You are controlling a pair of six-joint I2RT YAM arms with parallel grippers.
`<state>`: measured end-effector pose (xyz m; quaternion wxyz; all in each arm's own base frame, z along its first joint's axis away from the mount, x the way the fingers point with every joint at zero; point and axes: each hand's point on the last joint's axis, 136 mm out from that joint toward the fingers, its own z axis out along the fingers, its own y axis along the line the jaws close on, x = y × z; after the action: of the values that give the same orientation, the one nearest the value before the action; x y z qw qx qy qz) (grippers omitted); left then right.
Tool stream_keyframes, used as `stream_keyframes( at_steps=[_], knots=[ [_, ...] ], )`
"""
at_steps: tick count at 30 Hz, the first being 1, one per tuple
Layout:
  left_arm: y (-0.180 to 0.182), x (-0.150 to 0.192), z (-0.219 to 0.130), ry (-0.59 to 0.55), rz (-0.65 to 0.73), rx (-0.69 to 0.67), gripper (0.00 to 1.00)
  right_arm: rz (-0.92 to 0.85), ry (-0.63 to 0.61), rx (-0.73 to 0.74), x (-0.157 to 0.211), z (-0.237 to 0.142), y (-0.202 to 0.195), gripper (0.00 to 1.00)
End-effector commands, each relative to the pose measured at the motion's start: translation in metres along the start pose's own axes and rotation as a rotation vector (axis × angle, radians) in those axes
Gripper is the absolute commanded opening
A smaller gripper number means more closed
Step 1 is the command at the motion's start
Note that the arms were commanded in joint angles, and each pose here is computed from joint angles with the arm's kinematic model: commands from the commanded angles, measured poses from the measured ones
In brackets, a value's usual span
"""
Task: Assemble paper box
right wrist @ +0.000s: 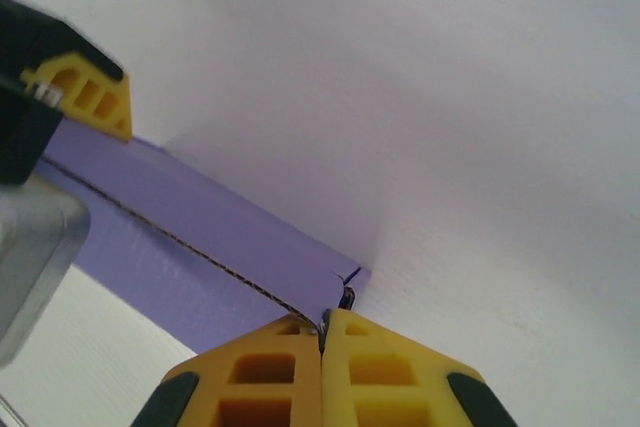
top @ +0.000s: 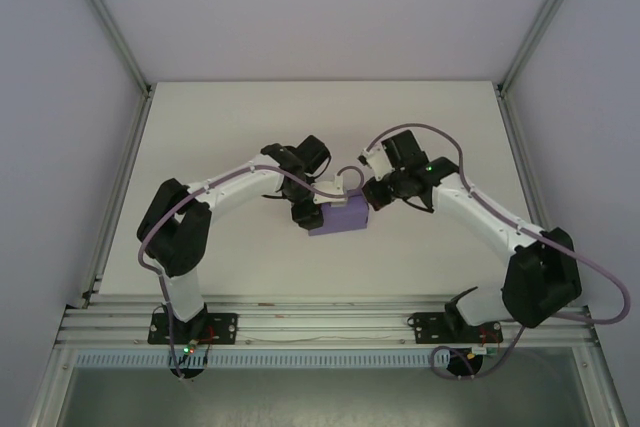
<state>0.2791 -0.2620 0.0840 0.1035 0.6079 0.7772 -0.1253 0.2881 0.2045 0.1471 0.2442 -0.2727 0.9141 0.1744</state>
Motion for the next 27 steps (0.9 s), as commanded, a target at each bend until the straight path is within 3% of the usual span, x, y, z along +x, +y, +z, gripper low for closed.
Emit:
stream_keyframes(
  at_steps=[1, 5, 17, 27],
  knots=[
    [0.004, -0.003, 0.001, 0.001, -0.015, -0.006, 0.5, 0.211, -0.107, 0.033, -0.015, -0.008, 0.001, 0.03],
    [0.005, -0.004, 0.002, 0.0, -0.018, -0.008, 0.5, 0.3, -0.15, 0.039, -0.013, -0.003, 0.001, 0.01],
    [0.006, -0.003, 0.005, 0.007, -0.025, -0.012, 0.49, 0.501, -0.12, 0.116, -0.013, -0.004, -0.012, 0.0],
    [0.007, -0.003, 0.005, 0.002, -0.019, -0.019, 0.49, 0.431, -0.037, 0.141, -0.002, 0.004, -0.014, 0.0]
  ],
)
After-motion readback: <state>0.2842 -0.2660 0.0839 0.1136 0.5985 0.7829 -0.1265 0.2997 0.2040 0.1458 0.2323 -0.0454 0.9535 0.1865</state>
